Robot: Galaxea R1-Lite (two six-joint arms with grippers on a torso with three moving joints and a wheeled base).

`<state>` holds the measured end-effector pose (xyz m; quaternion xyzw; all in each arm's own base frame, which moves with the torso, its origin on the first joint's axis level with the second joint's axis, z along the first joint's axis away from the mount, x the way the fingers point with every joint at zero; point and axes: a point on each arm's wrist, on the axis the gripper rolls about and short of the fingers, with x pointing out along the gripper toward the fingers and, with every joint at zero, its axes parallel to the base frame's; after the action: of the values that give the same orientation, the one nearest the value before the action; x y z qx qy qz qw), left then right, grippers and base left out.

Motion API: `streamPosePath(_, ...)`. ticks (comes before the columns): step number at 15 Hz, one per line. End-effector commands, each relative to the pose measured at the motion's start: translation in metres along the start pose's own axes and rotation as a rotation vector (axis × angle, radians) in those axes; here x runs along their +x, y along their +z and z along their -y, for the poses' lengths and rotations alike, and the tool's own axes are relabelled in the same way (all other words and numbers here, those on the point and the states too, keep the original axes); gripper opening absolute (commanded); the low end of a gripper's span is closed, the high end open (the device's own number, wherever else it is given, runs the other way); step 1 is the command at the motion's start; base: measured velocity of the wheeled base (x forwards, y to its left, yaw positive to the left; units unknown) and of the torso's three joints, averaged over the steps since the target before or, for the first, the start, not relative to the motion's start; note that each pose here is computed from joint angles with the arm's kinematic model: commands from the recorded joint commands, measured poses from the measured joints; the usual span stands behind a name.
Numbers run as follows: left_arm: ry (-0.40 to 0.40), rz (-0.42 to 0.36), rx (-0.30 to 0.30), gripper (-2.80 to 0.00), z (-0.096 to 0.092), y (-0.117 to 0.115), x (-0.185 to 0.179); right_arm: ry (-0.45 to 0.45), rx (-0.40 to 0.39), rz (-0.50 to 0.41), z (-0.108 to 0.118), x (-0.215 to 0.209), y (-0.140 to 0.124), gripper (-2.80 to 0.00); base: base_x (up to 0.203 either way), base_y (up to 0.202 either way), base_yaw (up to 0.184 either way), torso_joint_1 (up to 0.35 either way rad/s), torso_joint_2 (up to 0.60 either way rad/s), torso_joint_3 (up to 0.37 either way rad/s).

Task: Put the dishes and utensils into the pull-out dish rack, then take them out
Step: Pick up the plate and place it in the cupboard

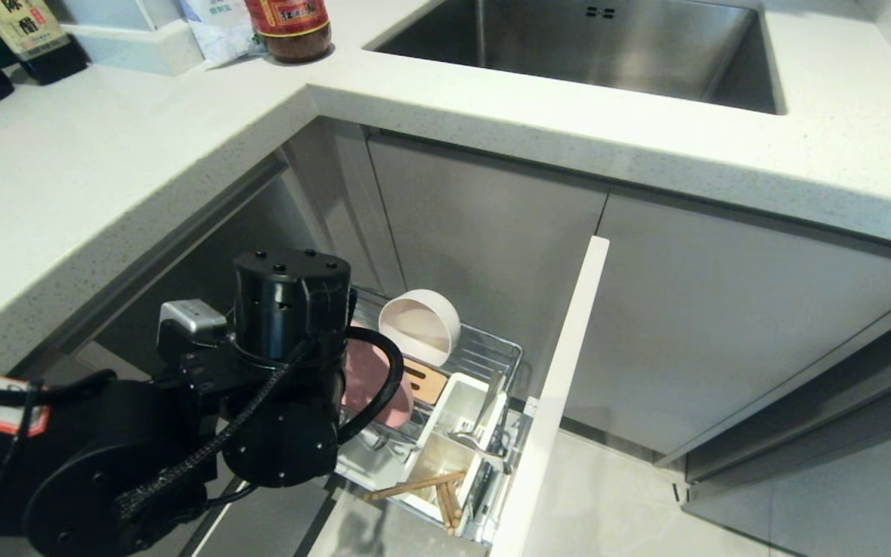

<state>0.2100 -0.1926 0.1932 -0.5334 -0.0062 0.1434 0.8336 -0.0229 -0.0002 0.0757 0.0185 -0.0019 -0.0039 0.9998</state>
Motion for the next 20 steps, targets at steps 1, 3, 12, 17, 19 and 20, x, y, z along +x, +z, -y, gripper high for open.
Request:
streamPosePath(1,0.011,0.010,0.003,-2.80,-0.0030,-0.0037,0.0037,0.000,0.001,-0.001,0.0000,0.0001,0.0001,-2.80,0.000,0.000,0.000,0.000,0.00,0.000)
streamPosePath(3,0.014,0.010,0.009,-2.80,-0.0040,-0.0048,0.0047,0.000,0.000,-0.001,0.0000,0.0001,0.0001,-2.80,0.000,0.000,0.000,0.000,0.00,0.000)
streamPosePath(12,0.030,-0.002,0.032,-2.80,-0.0095,-0.0106,0.0102,0.000,0.001,-0.001,0.0000,0.0001,0.0001,-2.80,0.000,0.000,0.000,0.000,0.00,0.000)
streamPosePath(17,0.038,0.001,0.031,-2.80,-0.0115,-0.0118,0.0133,0.000,0.000,-0.001,0.0000,0.0001,0.0001,-2.80,0.000,0.000,0.000,0.000,0.00,0.000)
streamPosePath(19,0.038,-0.002,0.031,-2.80,-0.0117,-0.0123,0.0135,0.000,0.001,-0.001,0.0000,0.0001,0.0001,-2.80,0.000,0.000,0.000,0.000,0.00,0.000)
streamPosePath(20,0.037,-0.002,0.031,-2.80,-0.0115,-0.0119,0.0133,0.000,0.000,-0.001,0.0000,0.0001,0.0001,-2.80,0.000,0.000,0.000,0.000,0.00,0.000)
